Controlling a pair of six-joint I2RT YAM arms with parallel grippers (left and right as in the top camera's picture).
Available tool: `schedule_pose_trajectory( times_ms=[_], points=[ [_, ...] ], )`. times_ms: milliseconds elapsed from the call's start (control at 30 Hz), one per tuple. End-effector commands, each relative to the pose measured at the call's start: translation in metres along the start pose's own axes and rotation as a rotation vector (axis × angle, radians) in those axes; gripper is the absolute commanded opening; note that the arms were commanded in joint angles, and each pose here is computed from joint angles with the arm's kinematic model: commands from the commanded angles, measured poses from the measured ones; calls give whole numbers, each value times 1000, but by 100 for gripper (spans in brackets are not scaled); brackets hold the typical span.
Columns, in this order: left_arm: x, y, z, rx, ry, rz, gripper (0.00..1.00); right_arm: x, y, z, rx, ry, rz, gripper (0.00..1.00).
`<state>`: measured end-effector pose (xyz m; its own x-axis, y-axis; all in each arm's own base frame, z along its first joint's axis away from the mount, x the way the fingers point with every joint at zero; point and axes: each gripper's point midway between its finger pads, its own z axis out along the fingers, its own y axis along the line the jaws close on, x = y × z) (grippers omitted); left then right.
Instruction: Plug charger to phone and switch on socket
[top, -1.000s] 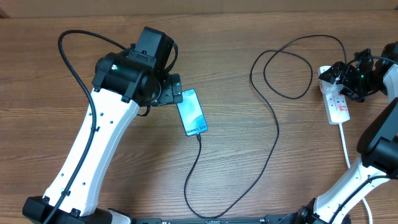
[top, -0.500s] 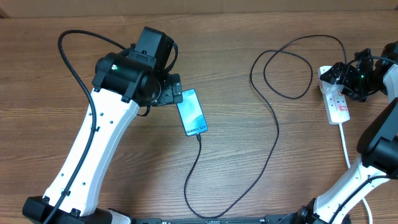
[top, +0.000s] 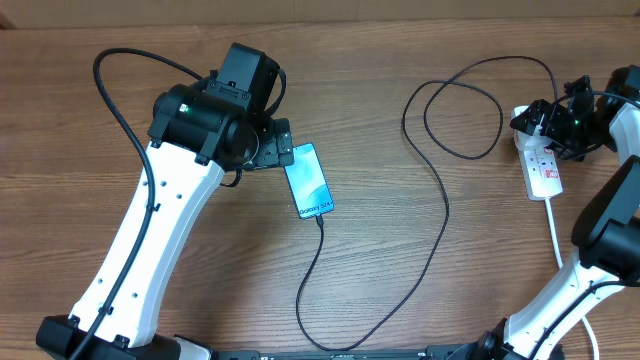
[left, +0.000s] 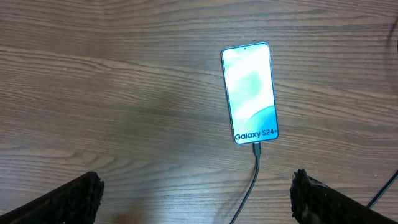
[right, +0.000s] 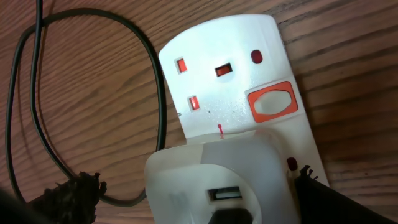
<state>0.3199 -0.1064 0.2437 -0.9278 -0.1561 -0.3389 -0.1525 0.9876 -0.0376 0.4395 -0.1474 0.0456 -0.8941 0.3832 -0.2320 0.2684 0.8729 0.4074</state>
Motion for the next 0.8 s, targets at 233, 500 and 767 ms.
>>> schedule_pose_trajectory(
  times_ms=[233,500,767],
  points=[
    [-3,1,-2,-9,-16,2,100,11,7,11,-18,36,8,100],
    [-3,1,-2,-9,-16,2,100,-1,-7,-5,13,3,26,100],
    [-3,1,-2,-9,-16,2,100,-4,-12,-9,30,-7,29,100]
  ],
)
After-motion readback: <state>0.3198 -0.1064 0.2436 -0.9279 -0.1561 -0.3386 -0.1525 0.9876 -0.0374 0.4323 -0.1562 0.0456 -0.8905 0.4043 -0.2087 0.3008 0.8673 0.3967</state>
